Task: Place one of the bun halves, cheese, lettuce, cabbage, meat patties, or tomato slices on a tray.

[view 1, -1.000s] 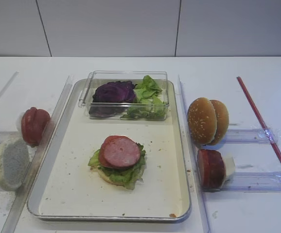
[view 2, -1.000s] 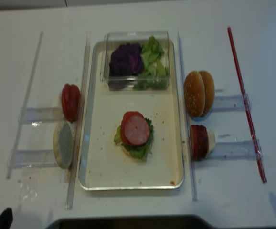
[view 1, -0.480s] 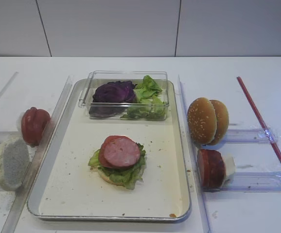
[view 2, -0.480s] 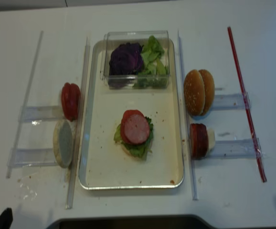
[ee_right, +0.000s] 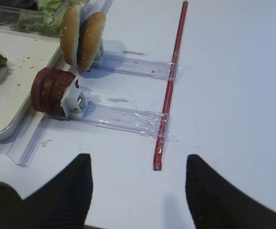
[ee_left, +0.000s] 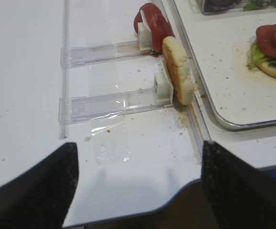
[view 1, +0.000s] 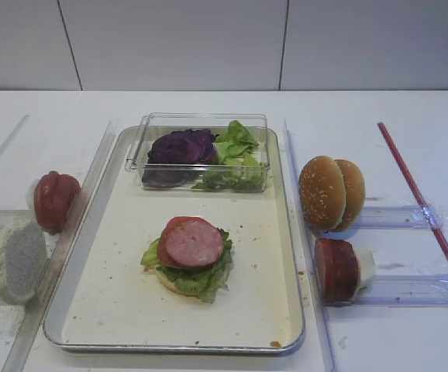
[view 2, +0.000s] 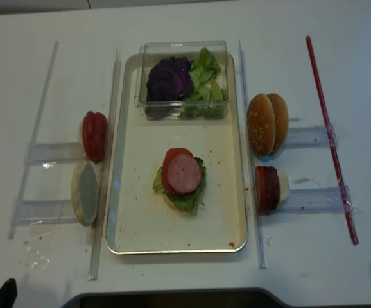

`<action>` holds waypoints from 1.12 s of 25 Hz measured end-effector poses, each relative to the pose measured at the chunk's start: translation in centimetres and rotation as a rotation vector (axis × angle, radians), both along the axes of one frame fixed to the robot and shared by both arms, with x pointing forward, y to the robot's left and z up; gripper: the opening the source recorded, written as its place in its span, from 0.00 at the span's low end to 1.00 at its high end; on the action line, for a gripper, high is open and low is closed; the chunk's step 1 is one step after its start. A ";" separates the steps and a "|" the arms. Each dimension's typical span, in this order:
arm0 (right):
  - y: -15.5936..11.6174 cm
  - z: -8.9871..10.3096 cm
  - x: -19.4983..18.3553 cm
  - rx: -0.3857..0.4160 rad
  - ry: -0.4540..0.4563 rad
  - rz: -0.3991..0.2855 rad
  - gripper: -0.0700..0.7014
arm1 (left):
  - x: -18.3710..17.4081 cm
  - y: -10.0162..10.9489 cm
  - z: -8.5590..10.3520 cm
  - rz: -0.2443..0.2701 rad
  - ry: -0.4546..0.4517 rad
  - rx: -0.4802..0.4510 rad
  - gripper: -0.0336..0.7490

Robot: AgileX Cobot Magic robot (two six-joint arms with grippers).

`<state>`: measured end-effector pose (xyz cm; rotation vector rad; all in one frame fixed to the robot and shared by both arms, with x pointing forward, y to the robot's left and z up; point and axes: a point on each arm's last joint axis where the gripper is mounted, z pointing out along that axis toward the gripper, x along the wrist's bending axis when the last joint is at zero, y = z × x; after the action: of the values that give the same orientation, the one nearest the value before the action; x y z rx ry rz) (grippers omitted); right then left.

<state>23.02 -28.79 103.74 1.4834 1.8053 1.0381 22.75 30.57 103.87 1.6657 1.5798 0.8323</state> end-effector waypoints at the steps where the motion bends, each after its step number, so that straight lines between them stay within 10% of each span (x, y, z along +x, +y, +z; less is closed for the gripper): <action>1: 0.0 0.0 0.0 0.001 0.001 -0.003 0.67 | 0.0 0.0 0.0 0.000 0.000 0.000 0.67; 28: 0.0 0.0 0.1 0.006 0.002 -0.080 0.66 | 0.0 0.0 0.0 0.000 0.000 0.000 0.67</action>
<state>23.11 -28.80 103.73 1.5476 1.7312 1.0036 22.75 30.57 103.87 1.6657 1.5798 0.8323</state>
